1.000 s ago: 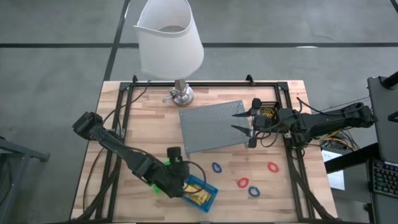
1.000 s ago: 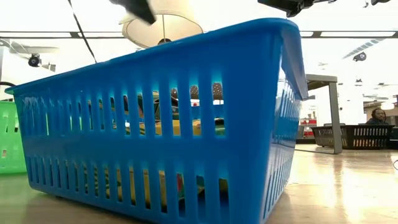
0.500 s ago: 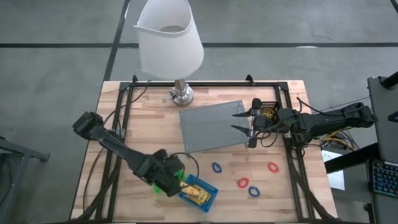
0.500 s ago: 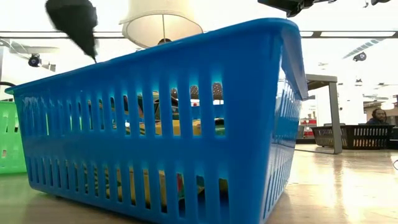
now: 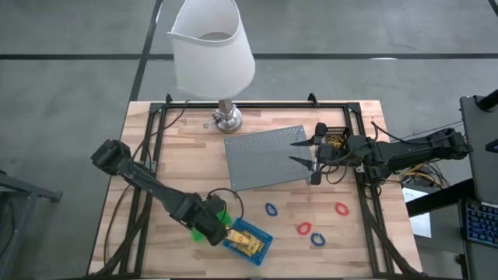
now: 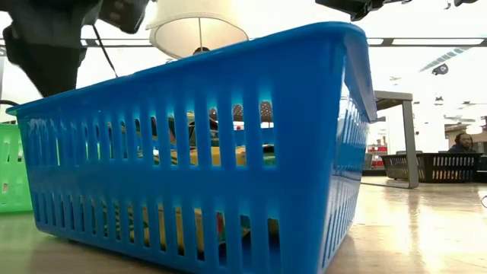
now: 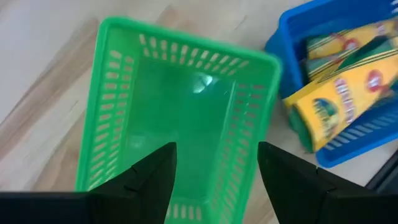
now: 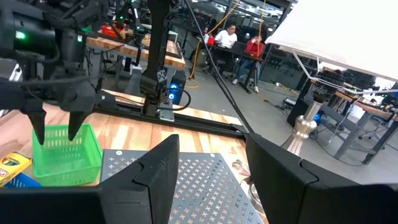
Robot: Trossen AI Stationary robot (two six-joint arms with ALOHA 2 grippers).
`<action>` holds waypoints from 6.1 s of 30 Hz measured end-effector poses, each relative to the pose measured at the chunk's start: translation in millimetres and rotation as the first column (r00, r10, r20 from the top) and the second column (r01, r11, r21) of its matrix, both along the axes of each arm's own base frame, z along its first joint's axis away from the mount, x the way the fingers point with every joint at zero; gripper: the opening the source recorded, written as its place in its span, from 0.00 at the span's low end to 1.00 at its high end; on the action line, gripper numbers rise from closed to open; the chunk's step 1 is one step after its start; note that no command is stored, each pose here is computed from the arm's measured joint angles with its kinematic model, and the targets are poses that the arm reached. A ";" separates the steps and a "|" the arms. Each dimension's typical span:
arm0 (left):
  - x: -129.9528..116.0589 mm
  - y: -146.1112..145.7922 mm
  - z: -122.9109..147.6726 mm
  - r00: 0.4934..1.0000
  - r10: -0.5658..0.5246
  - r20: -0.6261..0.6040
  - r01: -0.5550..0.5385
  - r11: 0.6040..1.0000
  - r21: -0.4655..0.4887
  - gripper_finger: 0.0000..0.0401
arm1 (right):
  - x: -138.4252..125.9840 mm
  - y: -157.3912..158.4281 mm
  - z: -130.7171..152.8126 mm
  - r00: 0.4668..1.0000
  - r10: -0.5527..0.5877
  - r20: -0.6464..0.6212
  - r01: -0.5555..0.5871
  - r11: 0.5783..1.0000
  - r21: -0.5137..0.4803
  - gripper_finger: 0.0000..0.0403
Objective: Pick & Place Office Desk Supplies
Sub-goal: Put the left blue spring rubber band into the green basket
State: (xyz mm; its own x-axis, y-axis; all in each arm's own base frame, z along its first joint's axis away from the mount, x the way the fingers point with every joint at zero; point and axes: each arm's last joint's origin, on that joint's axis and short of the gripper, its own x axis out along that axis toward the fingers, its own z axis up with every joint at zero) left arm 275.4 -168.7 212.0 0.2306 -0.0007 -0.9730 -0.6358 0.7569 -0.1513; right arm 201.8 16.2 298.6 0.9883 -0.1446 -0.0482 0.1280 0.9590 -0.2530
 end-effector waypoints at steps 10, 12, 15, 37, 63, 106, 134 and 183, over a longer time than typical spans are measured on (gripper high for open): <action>3.4 3.4 -9.3 0.999 -0.036 0.006 0.036 0.999 -0.004 0.57 | 0.0 0.1 0.0 1.000 0.000 0.000 0.000 1.000 0.000 0.46; 5.1 2.8 -12.9 0.999 -0.037 0.001 0.037 0.999 0.002 0.57 | 0.0 0.1 0.0 1.000 0.000 0.000 0.000 1.000 0.000 0.46; 7.2 2.2 -19.1 0.999 -0.041 -0.014 0.041 0.999 0.012 0.57 | 0.0 0.1 0.0 1.000 0.000 0.000 0.000 1.000 0.000 0.46; 19.6 -0.1 -24.4 0.992 -0.082 0.094 0.085 0.996 -0.030 0.57 | 0.0 0.1 0.0 1.000 0.000 0.000 0.000 1.000 0.000 0.46; 25.8 2.5 21.7 0.893 -0.345 0.289 0.284 0.930 0.232 0.57 | 0.0 0.0 0.0 1.000 0.000 0.000 0.000 1.000 0.000 0.46; 58.7 37.5 39.2 0.726 -0.585 0.363 0.410 0.791 0.454 0.51 | 0.0 0.0 0.0 1.000 0.000 0.000 0.000 1.000 0.000 0.46; 145.9 28.5 -47.2 0.256 -0.965 -0.052 0.754 0.165 0.635 0.49 | 0.0 0.1 0.0 1.000 0.000 0.000 0.000 1.000 0.000 0.46; 156.9 66.5 -73.3 -0.457 -0.718 -0.526 0.542 -0.693 0.476 0.48 | 0.1 0.0 -0.1 1.000 0.000 0.000 0.000 1.000 0.000 0.46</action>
State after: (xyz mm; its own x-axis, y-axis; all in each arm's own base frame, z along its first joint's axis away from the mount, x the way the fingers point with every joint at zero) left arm 432.4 -102.3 138.6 0.5810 -0.0992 -0.8078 0.8071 -0.0578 0.5876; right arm 201.8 16.2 298.5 0.9883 -0.1445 -0.0484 0.1278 0.9590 -0.2531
